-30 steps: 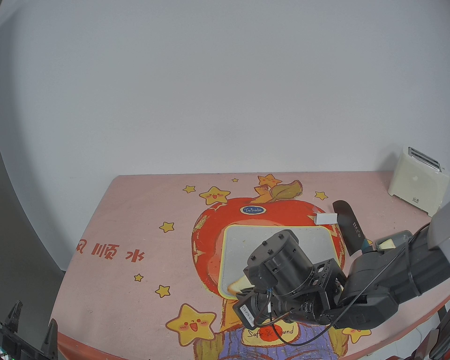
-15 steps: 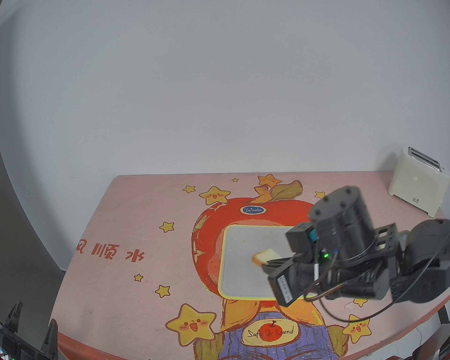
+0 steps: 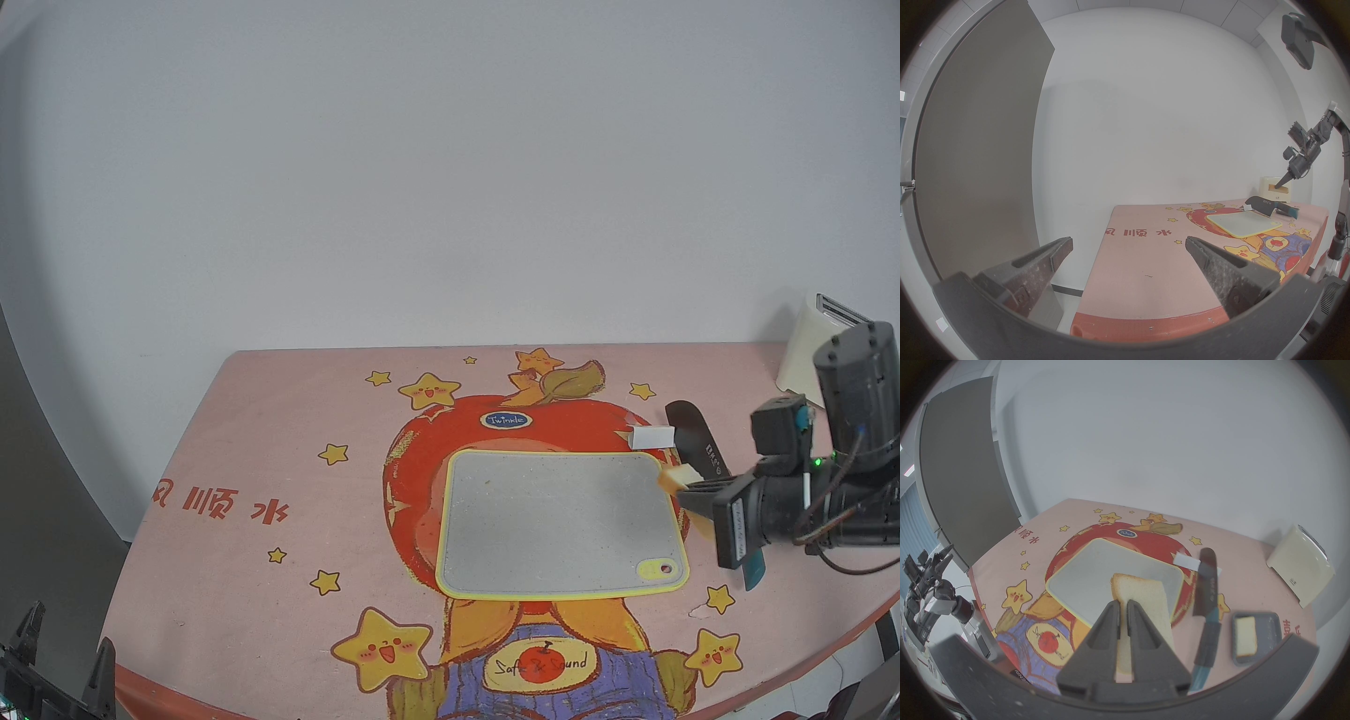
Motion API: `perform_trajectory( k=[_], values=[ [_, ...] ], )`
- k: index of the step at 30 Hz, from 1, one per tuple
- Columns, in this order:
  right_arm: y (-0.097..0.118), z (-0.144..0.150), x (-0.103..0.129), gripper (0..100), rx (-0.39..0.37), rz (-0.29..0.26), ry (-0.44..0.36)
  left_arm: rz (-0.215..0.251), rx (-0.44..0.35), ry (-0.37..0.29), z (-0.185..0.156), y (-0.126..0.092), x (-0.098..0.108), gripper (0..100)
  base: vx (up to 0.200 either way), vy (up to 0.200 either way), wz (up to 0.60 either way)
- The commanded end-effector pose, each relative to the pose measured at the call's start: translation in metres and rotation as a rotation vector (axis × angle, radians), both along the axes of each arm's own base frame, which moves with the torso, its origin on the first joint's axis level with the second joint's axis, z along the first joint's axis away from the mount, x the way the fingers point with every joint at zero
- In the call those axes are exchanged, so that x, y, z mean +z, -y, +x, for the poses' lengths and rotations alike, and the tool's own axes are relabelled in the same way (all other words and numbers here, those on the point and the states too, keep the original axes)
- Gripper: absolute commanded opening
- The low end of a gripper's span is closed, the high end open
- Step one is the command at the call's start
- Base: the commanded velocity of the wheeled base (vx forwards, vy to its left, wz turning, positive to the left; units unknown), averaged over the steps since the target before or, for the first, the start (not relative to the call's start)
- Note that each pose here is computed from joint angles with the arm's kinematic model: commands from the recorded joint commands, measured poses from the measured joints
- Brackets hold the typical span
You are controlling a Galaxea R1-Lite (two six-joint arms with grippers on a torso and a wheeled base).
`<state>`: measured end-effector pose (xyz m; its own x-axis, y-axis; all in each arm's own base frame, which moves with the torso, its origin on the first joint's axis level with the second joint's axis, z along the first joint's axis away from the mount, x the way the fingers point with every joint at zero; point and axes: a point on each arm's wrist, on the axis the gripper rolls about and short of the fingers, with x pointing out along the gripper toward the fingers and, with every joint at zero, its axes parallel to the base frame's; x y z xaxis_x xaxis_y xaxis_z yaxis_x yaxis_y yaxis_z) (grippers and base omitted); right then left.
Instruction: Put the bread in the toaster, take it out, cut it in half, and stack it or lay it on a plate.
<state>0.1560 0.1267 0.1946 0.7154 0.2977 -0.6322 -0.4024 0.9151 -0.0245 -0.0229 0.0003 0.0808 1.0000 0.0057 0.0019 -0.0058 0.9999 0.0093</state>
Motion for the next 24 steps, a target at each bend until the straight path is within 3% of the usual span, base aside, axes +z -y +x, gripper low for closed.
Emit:
perform_trajectory(
  k=[1, 10, 19, 24],
  values=[
    [0.025, -0.022, 0.001, 0, -0.03, 0.031, 0.034, 0.0, 0.0, -0.005, 0.0, 0.0, -0.005, 100, 0.0, 0.0, 0.0],
    [0.035, -0.032, -0.017, 0, -0.04, 0.027, 0.02, 0.0, -0.001, -0.007, 0.0, 0.0, -0.005, 100, 0.0, 0.0, 0.0],
    [0.033, -0.027, -0.016, 0, -0.083, 0.062, 0.118, 0.0, 0.0, -0.007, 0.0, 0.0, -0.005, 100, 0.0, 0.0, 0.0],
    [0.034, -0.027, -0.016, 0, -0.128, 0.034, 0.141, 0.0, 0.0, -0.007, 0.0, 0.0, -0.005, 100, 0.0, -0.2, 0.0]
  ],
)
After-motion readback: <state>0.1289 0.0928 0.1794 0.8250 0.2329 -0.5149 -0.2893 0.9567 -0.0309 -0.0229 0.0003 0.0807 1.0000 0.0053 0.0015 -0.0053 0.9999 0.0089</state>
